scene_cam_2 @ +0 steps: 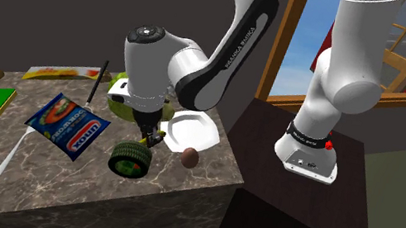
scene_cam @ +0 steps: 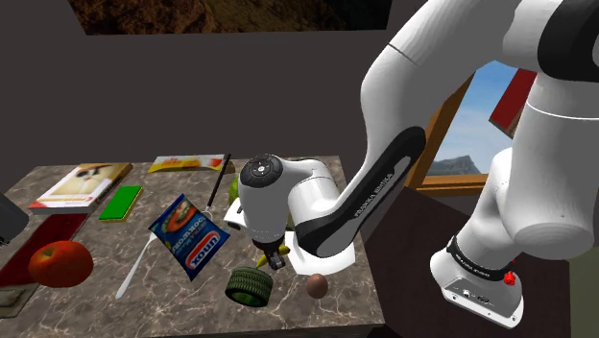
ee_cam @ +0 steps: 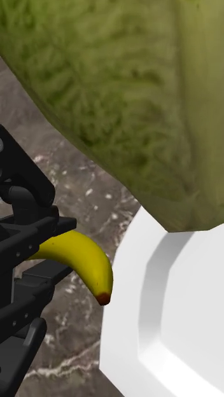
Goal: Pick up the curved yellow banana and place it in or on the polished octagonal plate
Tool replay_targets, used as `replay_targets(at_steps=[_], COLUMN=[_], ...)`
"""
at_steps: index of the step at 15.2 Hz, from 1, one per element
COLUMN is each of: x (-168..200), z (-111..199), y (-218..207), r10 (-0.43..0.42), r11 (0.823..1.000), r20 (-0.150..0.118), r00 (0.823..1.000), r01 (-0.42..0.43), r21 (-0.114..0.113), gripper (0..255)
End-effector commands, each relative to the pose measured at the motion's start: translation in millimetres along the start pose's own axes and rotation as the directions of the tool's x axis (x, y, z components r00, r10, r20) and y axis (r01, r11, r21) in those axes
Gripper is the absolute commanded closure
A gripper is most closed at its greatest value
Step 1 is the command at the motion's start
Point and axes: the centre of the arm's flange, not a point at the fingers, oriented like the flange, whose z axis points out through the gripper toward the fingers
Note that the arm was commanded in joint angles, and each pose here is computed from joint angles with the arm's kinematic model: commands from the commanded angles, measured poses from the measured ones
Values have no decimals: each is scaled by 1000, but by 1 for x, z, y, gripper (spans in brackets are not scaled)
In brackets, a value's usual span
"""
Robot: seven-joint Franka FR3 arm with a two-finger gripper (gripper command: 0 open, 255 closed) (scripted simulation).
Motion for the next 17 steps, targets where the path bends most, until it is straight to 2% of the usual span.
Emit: replay_targets(at_steps=[1, 15, 17], x=[0, 0, -26], z=[-10, -83, -82], y=[2, 10, 7], r10=[2, 2, 2], r11=[1000, 1000, 1000], r20=[0, 0, 0], r00=[1000, 1000, 1000], r01=[-2, -2, -2], r21=[0, 0, 0], gripper=[255, 255, 255])
